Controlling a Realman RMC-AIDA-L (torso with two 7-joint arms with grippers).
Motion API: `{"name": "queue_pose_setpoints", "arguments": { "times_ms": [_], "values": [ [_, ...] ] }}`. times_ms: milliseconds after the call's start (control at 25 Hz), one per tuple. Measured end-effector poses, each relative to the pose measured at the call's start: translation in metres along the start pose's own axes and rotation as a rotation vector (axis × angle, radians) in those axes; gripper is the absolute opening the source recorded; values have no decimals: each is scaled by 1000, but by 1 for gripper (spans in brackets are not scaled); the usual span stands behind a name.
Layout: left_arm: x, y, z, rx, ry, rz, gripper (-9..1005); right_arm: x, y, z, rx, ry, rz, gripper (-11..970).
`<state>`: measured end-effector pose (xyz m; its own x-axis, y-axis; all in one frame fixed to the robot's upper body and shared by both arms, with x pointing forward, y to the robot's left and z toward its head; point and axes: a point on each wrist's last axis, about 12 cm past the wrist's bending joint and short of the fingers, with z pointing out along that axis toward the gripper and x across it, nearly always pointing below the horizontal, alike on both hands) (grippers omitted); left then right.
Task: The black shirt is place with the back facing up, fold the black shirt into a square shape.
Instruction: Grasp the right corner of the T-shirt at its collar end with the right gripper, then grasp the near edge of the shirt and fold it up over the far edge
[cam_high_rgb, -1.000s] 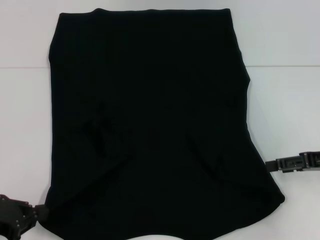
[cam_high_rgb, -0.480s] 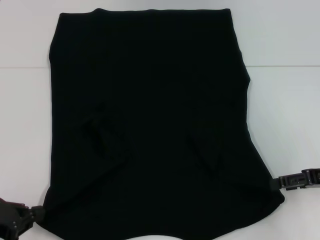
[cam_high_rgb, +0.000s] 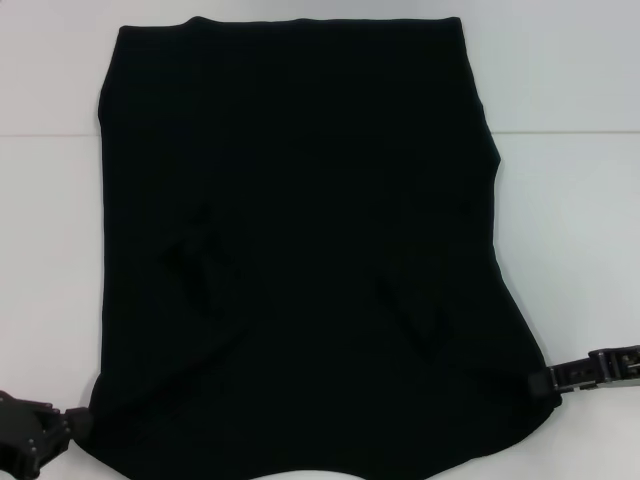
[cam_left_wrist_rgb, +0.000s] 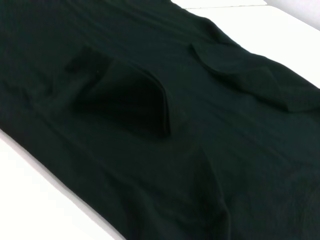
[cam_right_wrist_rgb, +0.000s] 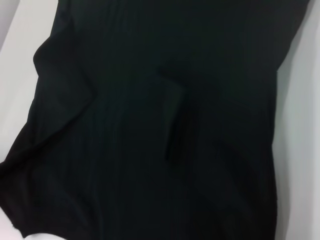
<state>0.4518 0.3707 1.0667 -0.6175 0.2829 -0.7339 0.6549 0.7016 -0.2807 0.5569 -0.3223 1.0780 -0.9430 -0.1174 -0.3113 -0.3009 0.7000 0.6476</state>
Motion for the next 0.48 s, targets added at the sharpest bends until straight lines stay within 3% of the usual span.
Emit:
{"name": "queue_pose_setpoints", "arguments": {
  "times_ms": [400,480],
  "values": [
    [-1,1,0,-3,4,7,33,3,0,4,5,18,0,376],
    [-2,1,1,-3,4,9,34,1,1,6,8,23,-6,216]
  ]
}}
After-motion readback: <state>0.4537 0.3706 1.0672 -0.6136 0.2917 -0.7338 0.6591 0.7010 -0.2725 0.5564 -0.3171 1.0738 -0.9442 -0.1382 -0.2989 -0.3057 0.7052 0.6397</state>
